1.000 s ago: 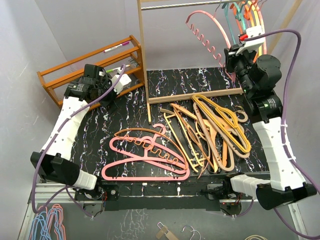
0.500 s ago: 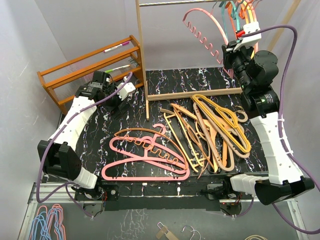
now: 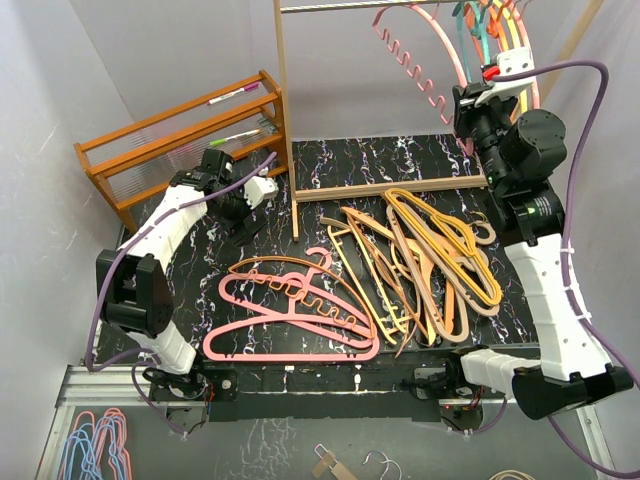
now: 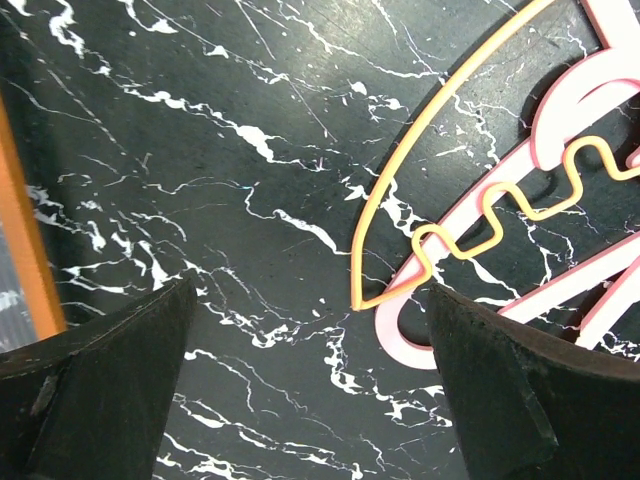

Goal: Organize the hangers
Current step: Place the hanger at the clothesline.

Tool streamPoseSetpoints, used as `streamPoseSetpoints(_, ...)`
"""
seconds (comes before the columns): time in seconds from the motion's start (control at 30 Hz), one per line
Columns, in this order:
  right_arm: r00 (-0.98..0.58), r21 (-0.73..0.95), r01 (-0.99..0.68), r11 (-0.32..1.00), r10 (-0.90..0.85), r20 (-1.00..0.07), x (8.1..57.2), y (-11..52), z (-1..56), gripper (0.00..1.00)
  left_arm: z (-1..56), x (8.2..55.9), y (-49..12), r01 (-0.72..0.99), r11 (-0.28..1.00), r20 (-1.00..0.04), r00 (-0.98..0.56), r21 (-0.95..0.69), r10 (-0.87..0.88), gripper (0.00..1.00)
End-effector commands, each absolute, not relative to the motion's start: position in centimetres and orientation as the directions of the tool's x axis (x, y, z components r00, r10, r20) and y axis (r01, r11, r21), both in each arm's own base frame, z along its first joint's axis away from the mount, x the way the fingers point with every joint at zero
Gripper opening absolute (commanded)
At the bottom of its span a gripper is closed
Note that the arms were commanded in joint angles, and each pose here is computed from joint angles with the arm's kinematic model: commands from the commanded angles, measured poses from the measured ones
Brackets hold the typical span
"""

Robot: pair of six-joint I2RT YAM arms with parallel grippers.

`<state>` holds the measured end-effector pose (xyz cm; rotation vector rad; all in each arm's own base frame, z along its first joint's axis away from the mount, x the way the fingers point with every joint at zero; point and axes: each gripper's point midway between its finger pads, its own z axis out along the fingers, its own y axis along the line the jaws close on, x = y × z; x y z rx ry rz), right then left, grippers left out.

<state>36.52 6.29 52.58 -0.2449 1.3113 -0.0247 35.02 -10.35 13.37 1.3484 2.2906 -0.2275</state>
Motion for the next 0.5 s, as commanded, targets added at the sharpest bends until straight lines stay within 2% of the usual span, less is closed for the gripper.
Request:
streamPoseSetpoints(0.0,0.432,-0.165,-0.031,0.986,-0.135,-0.892,35.9,5.2,58.5,0.08,13.3,34.8,-11.1,0.873,0.485,-0.499,-0.395,0.059,0.772,0.97)
streamPoseSetpoints(0.47,0.359,-0.168,-0.067,0.983,-0.134,-0.924,40.4,6.6,55.7,0.08,11.1,35.0,-10.8,0.894,0.447,-0.455,-0.382,0.041,0.805,0.97)
